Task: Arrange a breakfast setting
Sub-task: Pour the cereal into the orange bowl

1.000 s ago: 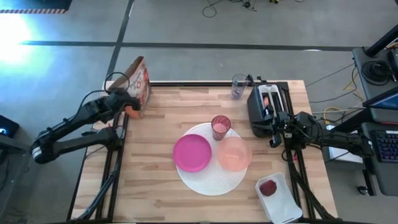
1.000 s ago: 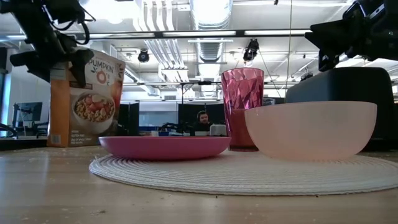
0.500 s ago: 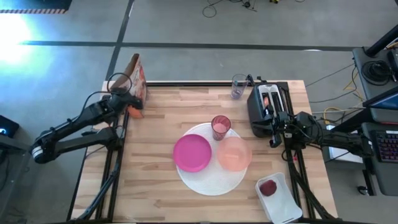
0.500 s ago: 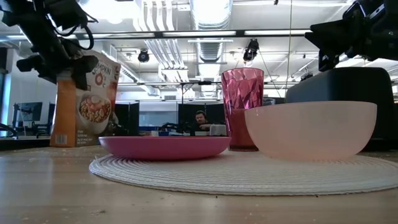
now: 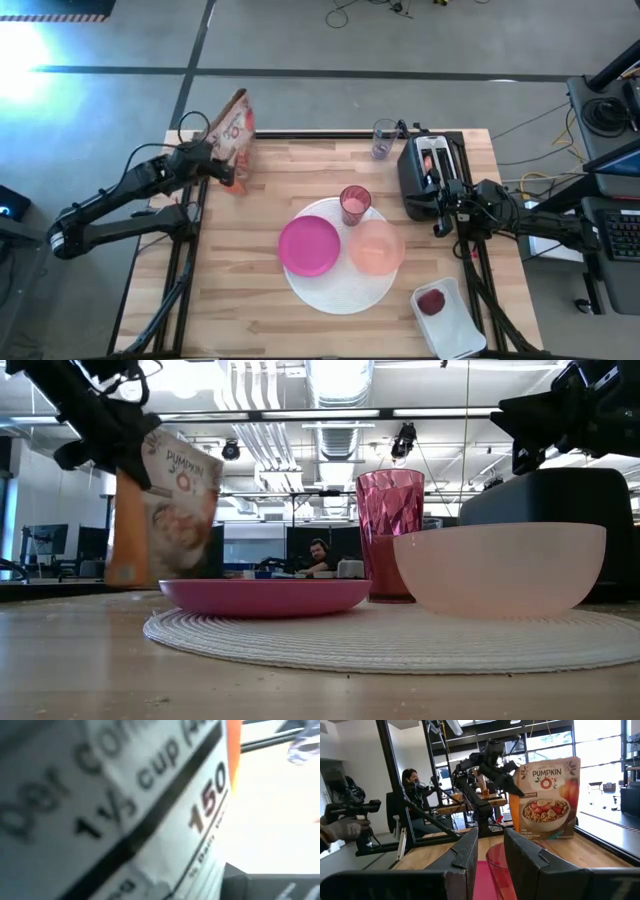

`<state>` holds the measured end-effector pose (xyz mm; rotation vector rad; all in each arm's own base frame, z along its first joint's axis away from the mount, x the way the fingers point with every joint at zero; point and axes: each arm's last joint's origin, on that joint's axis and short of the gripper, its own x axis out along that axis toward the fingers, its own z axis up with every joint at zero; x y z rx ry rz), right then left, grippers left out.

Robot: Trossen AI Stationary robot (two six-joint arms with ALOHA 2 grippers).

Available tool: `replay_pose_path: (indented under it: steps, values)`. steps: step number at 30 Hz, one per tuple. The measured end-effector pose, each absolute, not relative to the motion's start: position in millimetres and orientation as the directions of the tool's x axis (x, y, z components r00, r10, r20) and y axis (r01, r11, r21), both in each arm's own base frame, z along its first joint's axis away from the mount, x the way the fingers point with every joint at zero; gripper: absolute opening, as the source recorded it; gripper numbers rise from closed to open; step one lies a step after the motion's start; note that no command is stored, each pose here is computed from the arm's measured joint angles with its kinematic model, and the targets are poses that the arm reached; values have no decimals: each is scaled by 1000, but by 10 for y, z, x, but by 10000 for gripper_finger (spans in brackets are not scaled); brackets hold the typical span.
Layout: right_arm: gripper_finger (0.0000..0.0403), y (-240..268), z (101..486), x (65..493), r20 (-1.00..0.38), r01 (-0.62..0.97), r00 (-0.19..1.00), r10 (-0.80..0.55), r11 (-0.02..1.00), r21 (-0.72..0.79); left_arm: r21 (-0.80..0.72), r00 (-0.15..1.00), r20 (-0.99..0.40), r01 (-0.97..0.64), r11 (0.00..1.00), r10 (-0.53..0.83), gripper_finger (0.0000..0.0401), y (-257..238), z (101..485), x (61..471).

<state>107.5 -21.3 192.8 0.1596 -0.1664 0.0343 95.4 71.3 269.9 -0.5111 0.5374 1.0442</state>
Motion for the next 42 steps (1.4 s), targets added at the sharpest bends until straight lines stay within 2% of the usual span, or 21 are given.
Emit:
replay_pose_path:
  steps: [9, 19, 25, 37, 42]
  values:
    - [86, -213, 1928, 1075, 168, -48, 986, 21, 987, 155, -79, 593, -543, -741, 666, 595, 1, 606, 2769, 1144]
    - [86, -213, 1929, 1075, 168, -47, 986, 21, 987, 155, -8, 734, -465, -562, 827, 494, 0, 545, 2586, 1485]
    - [86, -213, 1928, 1075, 168, -48, 986, 21, 987, 155, -2, 755, -483, -508, 861, 444, 0, 531, 2484, 1637]
    - [86, -213, 1929, 1075, 168, -47, 986, 21, 987, 155, 0, 728, -527, -516, 857, 438, 2, 565, 2391, 1760]
    - [86, -213, 1929, 1075, 168, -48, 986, 21, 987, 155, -6, 738, -514, -513, 858, 437, 41, 550, 2441, 1717]
